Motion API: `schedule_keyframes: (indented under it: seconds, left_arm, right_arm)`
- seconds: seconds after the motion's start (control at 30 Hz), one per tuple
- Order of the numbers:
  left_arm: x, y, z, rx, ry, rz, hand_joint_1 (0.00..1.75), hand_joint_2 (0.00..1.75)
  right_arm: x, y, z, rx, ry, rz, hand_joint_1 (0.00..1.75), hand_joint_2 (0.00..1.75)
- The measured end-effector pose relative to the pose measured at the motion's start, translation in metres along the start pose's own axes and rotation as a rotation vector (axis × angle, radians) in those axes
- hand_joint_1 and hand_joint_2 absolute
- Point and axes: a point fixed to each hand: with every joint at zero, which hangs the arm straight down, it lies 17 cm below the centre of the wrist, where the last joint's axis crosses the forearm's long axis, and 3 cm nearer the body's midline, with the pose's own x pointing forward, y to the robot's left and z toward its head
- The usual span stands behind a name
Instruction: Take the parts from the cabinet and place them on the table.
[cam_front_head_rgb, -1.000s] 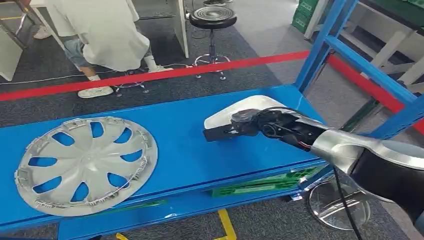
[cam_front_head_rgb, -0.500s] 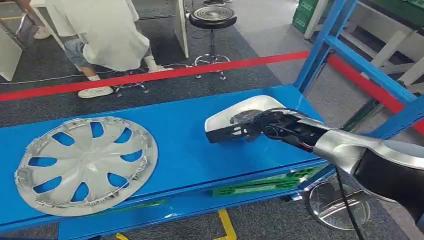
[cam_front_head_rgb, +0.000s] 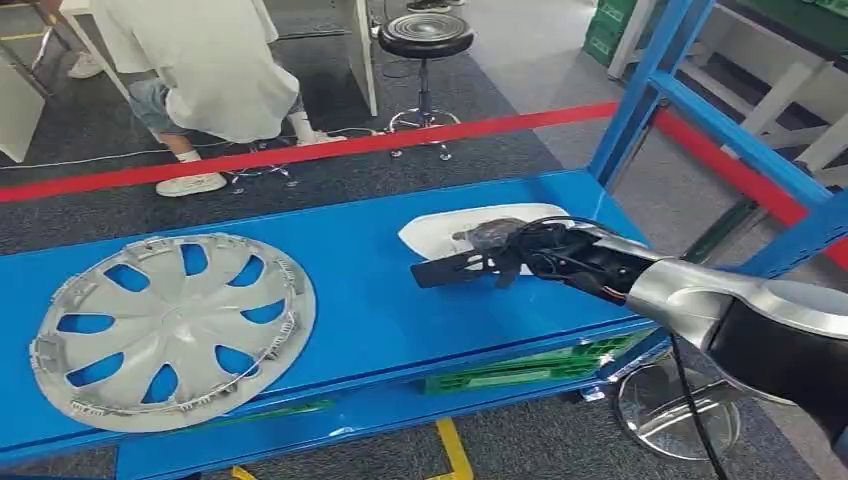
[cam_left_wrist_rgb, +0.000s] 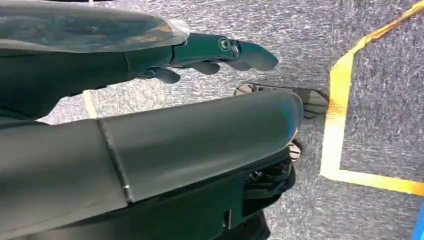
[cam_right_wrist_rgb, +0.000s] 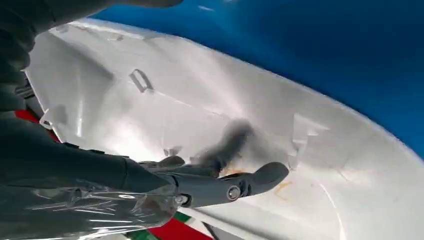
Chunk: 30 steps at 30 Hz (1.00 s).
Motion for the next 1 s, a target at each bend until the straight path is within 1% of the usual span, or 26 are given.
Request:
schedule_keyframes:
  seconds: [1.0]
  left_arm:
    - [-0.0045,0.0024,0.0,0.011,0.006,0.007,0.0,0.0]
  right_arm:
    - [0.001,0.0017,-0.0003,-0.003,-0.013,0.011,0.0,1.75]
